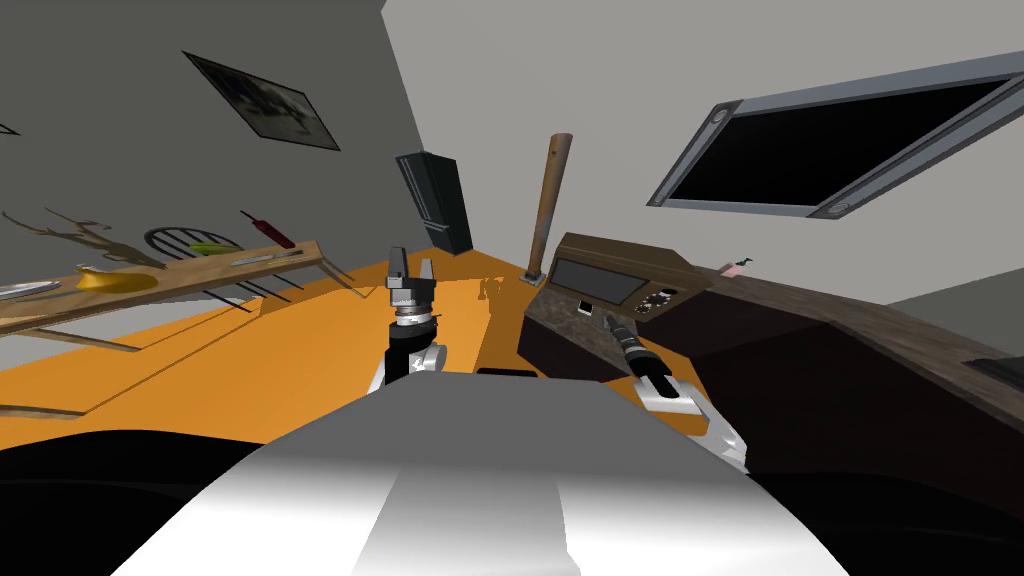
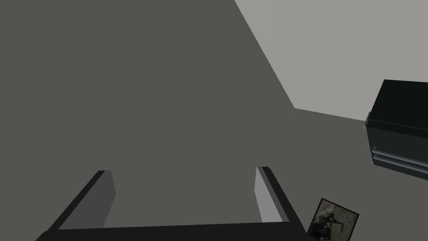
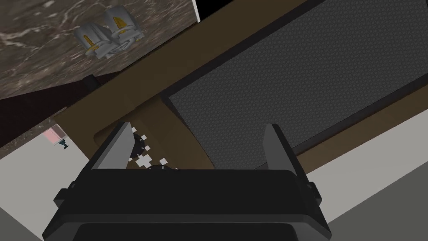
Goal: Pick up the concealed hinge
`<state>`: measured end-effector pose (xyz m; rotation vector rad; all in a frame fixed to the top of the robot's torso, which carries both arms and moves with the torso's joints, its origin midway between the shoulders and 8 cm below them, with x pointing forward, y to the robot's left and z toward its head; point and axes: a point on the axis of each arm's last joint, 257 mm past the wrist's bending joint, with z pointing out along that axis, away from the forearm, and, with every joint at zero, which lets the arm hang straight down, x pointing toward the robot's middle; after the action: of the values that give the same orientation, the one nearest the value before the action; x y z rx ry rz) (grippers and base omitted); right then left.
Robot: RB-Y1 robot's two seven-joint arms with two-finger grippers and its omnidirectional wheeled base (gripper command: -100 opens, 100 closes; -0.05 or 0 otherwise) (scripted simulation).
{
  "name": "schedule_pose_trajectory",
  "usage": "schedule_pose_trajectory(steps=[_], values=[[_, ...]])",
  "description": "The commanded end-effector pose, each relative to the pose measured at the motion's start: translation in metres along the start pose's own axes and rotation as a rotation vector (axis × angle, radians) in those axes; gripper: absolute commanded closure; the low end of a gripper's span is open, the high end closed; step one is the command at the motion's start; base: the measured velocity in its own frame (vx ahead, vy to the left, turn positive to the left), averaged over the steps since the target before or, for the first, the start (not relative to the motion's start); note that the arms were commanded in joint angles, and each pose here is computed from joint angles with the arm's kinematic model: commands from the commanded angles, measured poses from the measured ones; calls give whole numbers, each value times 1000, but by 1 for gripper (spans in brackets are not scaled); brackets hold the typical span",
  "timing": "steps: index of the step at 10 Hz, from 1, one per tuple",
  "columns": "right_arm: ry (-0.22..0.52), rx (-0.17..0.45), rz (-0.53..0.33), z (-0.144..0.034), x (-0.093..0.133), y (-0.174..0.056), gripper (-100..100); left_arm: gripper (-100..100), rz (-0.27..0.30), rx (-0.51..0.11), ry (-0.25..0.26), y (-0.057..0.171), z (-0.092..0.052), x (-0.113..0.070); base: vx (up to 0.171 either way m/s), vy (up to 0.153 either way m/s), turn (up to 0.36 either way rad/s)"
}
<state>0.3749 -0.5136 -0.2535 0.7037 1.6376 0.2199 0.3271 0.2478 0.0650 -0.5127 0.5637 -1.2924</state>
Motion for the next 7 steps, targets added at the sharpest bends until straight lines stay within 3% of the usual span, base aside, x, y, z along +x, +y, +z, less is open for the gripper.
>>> schedule_pose_trajectory(steps=[1,2,7], values=[[25,75,-59,3,-1,-30,-100,0,0,0,0,0,0,0,25,50,87],[28,92,-59,3,0,-34,-100,0,0,0,0,0,0,0,25,40,30],[98,278,-203,7,-4,-99,-100,0,0,0,0,0,0,0,18,31,74]])
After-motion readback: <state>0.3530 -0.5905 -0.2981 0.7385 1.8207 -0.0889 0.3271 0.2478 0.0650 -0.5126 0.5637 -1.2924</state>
